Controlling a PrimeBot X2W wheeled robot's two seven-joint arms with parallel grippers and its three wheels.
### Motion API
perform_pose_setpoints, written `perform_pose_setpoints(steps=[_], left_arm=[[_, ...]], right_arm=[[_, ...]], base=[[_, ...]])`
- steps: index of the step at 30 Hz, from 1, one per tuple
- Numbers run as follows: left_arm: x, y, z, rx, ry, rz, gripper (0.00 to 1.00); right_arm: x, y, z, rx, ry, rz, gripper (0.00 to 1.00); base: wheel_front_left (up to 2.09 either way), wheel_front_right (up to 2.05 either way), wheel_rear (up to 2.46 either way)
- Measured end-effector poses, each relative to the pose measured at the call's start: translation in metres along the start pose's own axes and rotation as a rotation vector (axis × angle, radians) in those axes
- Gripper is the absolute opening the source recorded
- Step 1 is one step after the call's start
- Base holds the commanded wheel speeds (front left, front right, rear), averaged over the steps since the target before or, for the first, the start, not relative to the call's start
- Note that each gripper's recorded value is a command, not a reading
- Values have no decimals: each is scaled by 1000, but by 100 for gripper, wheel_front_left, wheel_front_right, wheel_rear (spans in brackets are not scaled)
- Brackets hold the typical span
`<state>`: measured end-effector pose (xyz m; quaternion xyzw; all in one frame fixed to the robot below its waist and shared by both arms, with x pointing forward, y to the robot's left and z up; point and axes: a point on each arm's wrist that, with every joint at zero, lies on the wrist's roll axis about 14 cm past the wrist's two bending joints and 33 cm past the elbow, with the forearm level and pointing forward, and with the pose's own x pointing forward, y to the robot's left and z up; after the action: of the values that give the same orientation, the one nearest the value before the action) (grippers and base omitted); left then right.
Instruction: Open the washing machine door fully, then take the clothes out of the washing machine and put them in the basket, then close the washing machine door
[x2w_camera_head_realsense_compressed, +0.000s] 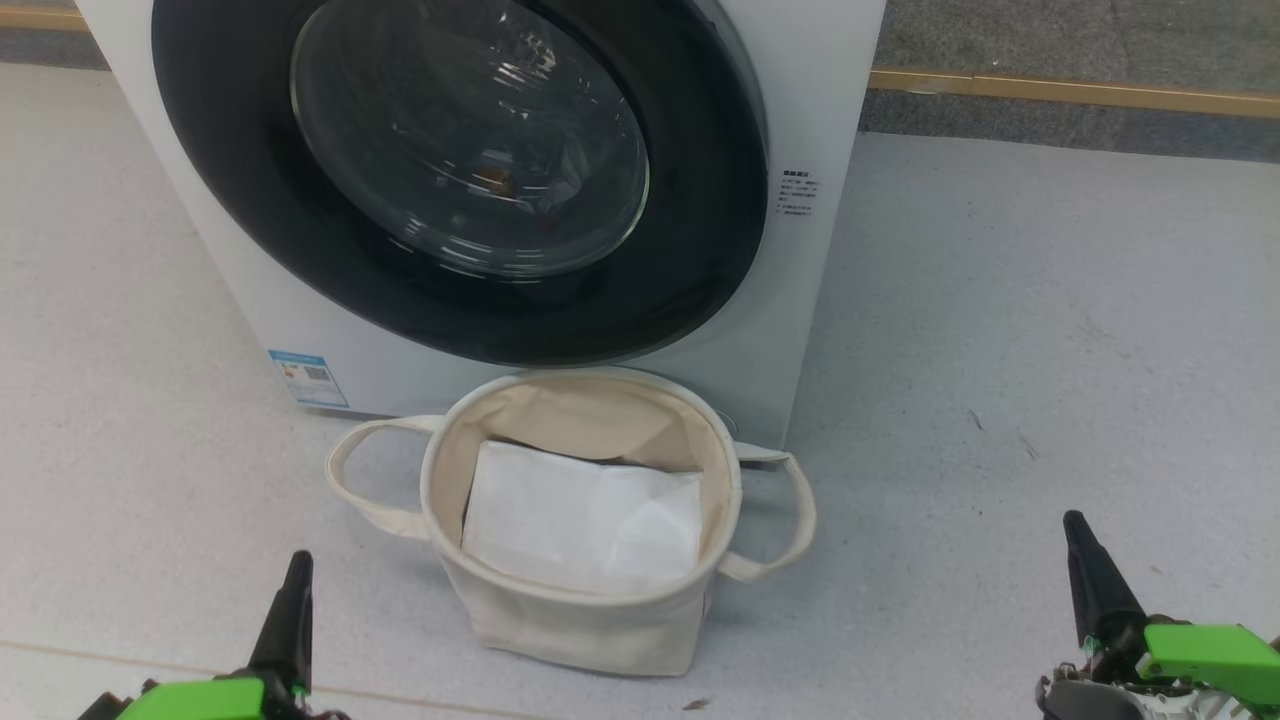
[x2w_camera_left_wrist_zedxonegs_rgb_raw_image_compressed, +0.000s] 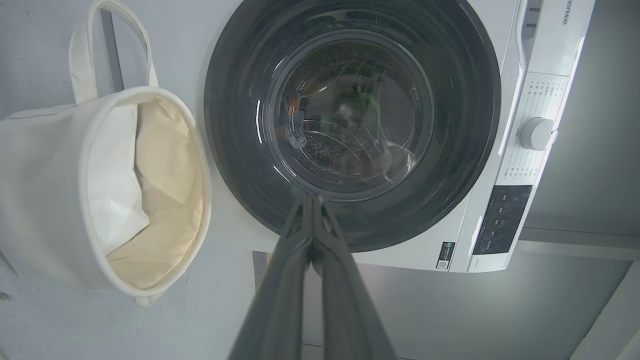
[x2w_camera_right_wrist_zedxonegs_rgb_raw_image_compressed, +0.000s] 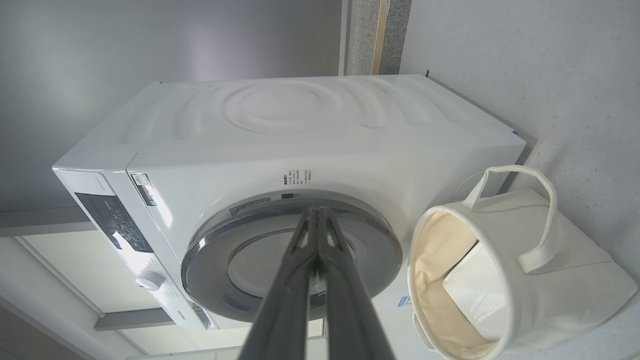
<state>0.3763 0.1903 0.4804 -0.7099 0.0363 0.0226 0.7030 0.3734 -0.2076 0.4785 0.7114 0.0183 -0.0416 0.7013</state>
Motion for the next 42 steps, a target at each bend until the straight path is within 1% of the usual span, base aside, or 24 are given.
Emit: perform_pose_setpoints(steps=[40,41,42], left_arm=[[0,0,0,0,0,0,0],[-1,3,0,-1,0,8,100],[-2,8,0,-3,0,24,100]], right_arm=[[0,0,0,0,0,0,0],[-1,-3,0,1,-1,-8,100],[-2,-8,0,4,-1,-23,100]], base=[[0,0,0],[0,0,0],[0,0,0]])
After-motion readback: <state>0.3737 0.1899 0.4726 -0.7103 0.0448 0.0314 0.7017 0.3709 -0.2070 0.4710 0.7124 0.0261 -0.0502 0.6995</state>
